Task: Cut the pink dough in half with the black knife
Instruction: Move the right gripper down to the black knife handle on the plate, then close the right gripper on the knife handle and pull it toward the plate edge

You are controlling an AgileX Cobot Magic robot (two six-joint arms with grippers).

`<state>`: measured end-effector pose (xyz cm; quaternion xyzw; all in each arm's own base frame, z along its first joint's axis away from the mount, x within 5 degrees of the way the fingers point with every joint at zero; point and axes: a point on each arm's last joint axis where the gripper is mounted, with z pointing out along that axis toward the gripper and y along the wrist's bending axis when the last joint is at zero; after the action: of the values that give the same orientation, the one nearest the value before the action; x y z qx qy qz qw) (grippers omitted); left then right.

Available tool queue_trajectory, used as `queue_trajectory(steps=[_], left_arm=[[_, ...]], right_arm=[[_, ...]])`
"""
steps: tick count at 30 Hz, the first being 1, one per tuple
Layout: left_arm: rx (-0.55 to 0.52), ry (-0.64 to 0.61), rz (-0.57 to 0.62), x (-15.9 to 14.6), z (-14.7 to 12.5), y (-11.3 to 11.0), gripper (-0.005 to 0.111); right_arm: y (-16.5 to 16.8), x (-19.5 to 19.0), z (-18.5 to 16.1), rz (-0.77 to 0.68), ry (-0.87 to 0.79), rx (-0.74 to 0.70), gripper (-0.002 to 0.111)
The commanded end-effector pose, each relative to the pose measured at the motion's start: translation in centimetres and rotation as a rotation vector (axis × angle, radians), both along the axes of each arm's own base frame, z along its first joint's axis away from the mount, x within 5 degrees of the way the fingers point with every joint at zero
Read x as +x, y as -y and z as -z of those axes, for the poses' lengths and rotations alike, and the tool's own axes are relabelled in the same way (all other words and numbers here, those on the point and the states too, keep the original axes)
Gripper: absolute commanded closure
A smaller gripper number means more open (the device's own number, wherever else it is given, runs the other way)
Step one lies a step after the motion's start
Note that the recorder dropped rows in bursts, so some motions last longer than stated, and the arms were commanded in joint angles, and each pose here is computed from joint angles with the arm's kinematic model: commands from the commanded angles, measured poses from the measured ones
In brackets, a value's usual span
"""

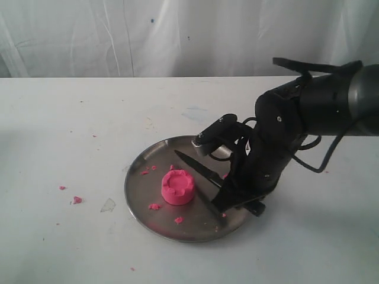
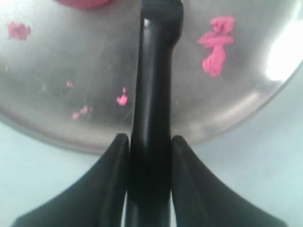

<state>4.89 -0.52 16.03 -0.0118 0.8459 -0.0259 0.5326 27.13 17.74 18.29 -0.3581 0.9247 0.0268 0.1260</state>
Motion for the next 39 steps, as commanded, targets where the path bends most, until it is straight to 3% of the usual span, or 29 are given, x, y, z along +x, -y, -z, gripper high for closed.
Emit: queue_trajectory(steps=[1, 8, 16, 20, 25, 29, 33, 35, 39], left_arm=[[-0.001, -0.004, 0.001, 0.0, 0.1, 0.0, 0.107], [-0.001, -0.004, 0.001, 0.0, 0.1, 0.0, 0.107], [-0.001, -0.004, 0.001, 0.0, 0.1, 0.0, 0.107], [-0.001, -0.004, 0.001, 0.0, 0.1, 0.0, 0.107], [-0.001, -0.004, 0.001, 0.0, 0.1, 0.0, 0.107], [-0.001, -0.004, 0.001, 0.0, 0.1, 0.0, 0.107], [-0.001, -0.004, 0.001, 0.0, 0.1, 0.0, 0.107], [-0.001, -0.004, 0.001, 0.0, 0.1, 0.0, 0.107], [-0.001, -0.004, 0.001, 0.0, 0.1, 0.0, 0.107]], right_arm=[[1.2, -1.7, -0.8, 0.027, -0.114, -0.08, 0.108], [1.7, -2.4, 1.2, 0.02, -0.097, -0.075, 0.106], [1.7, -2.4, 1.4, 0.018, -0.076, -0.067, 0.069], [1.8, -2.4, 1.5, 0.018, -0.071, -0.063, 0.059], [1.7, -2.2, 1.3, 0.018, -0.064, -0.058, 0.058], [1.6, -2.1, -1.5, 0.02, -0.067, -0.063, 0.058], [1.0, -5.4, -4.7, -0.04, -0.048, -0.007, 0.058], [0.4, -6.9, -4.6, -0.123, 0.039, -0.05, 0.058], [-0.4, -8.0, -2.5, -0.144, 0.22, -0.289, 0.059]])
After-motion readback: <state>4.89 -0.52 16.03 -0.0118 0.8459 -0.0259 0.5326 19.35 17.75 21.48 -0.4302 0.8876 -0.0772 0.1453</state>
